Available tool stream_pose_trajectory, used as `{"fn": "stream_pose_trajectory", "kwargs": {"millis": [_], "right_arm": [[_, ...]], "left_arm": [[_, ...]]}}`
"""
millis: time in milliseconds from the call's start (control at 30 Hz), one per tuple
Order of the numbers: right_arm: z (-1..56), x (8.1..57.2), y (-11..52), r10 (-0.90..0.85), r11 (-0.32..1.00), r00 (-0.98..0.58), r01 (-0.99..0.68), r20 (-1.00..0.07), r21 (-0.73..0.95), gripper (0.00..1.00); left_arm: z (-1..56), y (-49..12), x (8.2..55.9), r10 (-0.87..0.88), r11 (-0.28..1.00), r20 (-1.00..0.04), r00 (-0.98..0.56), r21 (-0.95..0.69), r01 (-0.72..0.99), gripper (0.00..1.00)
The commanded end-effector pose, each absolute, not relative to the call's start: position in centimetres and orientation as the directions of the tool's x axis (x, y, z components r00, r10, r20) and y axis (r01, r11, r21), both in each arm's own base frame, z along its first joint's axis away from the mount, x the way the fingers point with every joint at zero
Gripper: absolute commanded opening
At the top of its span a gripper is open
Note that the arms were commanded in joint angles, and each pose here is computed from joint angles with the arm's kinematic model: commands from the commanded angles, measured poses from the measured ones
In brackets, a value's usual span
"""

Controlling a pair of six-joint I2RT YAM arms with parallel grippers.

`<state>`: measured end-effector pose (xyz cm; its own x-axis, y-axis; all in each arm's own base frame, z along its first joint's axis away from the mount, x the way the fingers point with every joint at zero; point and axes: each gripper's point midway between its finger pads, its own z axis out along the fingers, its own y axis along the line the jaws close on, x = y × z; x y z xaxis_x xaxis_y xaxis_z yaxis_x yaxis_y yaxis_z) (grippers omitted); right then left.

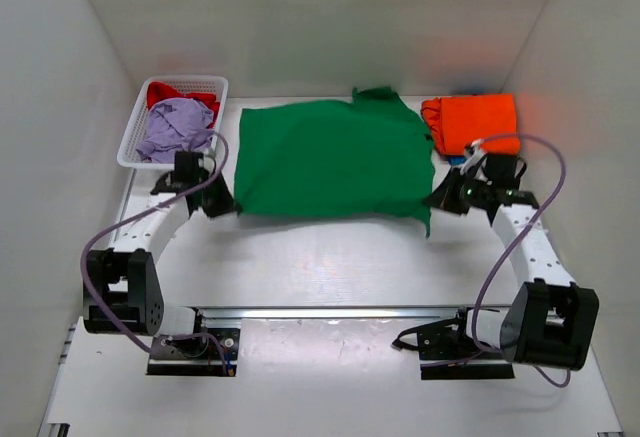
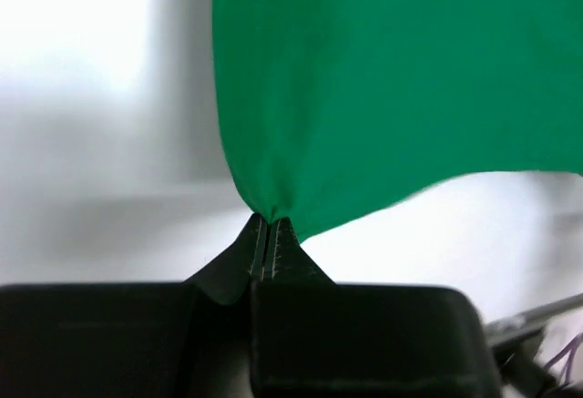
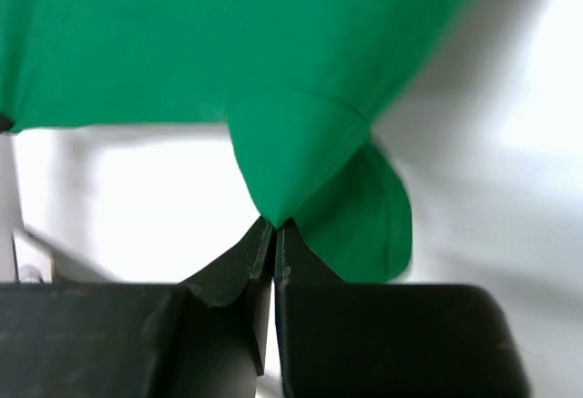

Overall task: Fold and stack the t-shirts
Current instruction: Flatten out the tshirt, then grap the side of the flattened tshirt closest away from the robot with both arms

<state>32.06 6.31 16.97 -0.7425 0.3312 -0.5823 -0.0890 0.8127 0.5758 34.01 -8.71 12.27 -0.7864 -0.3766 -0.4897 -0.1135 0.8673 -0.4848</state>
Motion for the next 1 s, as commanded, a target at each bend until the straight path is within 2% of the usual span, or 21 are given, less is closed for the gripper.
{"fn": "stream_pose_trajectory", "kwargs": {"millis": [0, 100, 233, 433, 667, 967], "right_arm": [[14.7, 28.6, 7.6, 0.334, 0.811, -0.769, -0.06, -0.545, 0.582, 0.0], [10.8, 25.5, 7.9, 0.352, 0.801, -0.836, 0.036, -0.421, 0.598, 0.0], [8.6, 23.2, 8.0, 0.361, 0.808, -0.855, 0.087, -0.373, 0.583, 0.0], [7.2, 21.8, 6.9, 0.41, 0.795, -0.842, 0.141, -0.351, 0.59, 0.0], [6.3, 20.8, 7.6, 0.377, 0.808, -0.868, 0.138, -0.322, 0.573, 0.0], [6.5, 20.5, 7.2, 0.357, 0.831, -0.869, 0.127, -0.344, 0.542, 0.0]], "left_arm": [[10.2, -8.7, 31.5, -0.367, 0.87, -0.481, -0.796, -0.48, -0.112, 0.0], [6.6, -9.0, 28.7, -0.322, 0.887, -0.384, -0.865, -0.443, -0.133, 0.0], [3.7, -8.6, 25.7, -0.281, 0.903, -0.306, -0.91, -0.404, -0.143, 0.0], [3.7, -7.4, 24.2, -0.295, 0.915, -0.351, -0.889, -0.373, -0.156, 0.0], [5.0, -6.9, 23.2, -0.293, 0.926, -0.397, -0.87, -0.345, -0.154, 0.0], [7.1, -4.8, 22.9, -0.292, 0.945, -0.451, -0.844, -0.27, -0.183, 0.0]]}}
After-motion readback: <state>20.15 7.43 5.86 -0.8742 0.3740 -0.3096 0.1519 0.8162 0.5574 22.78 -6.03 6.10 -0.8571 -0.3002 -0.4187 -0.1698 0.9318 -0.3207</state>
